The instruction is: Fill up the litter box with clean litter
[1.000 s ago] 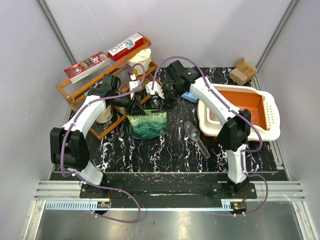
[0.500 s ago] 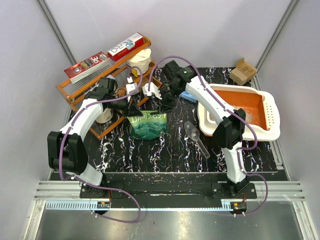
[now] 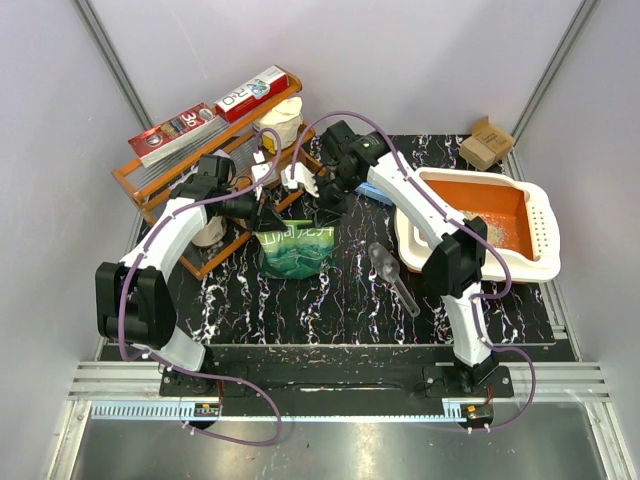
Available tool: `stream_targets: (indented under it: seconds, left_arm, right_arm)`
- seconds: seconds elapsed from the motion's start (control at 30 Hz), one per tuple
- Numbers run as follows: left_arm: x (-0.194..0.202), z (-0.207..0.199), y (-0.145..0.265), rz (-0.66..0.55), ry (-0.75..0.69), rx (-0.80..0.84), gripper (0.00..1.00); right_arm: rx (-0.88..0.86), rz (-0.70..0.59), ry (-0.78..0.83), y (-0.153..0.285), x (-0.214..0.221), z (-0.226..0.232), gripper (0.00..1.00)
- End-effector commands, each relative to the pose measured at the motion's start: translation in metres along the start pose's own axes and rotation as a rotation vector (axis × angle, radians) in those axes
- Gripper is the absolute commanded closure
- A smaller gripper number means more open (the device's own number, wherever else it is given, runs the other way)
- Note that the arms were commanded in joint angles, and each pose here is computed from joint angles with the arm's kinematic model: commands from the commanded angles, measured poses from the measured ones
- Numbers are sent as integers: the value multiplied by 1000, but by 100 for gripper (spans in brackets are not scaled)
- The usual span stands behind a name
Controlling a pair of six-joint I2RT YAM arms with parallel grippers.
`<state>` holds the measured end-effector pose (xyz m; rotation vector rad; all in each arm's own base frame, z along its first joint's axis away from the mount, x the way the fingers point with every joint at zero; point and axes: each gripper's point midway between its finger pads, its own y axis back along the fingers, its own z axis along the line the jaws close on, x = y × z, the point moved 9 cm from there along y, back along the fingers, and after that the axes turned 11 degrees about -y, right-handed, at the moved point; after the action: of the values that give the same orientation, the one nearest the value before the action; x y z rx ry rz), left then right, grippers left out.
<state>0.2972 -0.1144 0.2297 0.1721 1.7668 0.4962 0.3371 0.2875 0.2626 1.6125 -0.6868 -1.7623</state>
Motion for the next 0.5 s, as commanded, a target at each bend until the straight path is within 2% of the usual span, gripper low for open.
stream_targets:
  seconds: [0.0, 0.4, 0.47]
  left_arm:
    - [-30, 1, -3, -134, -129, 48, 100]
    - [-30, -2, -1, -133, -135, 40, 99]
    - [-30, -3, 2, -120, -156, 30, 88]
  right_arm:
    - [-66, -13, -31, -26, -13, 13, 100]
    - [-80, 1, -63, -41, -8, 13, 100]
    - [-72, 9, -73, -42, -6, 13, 100]
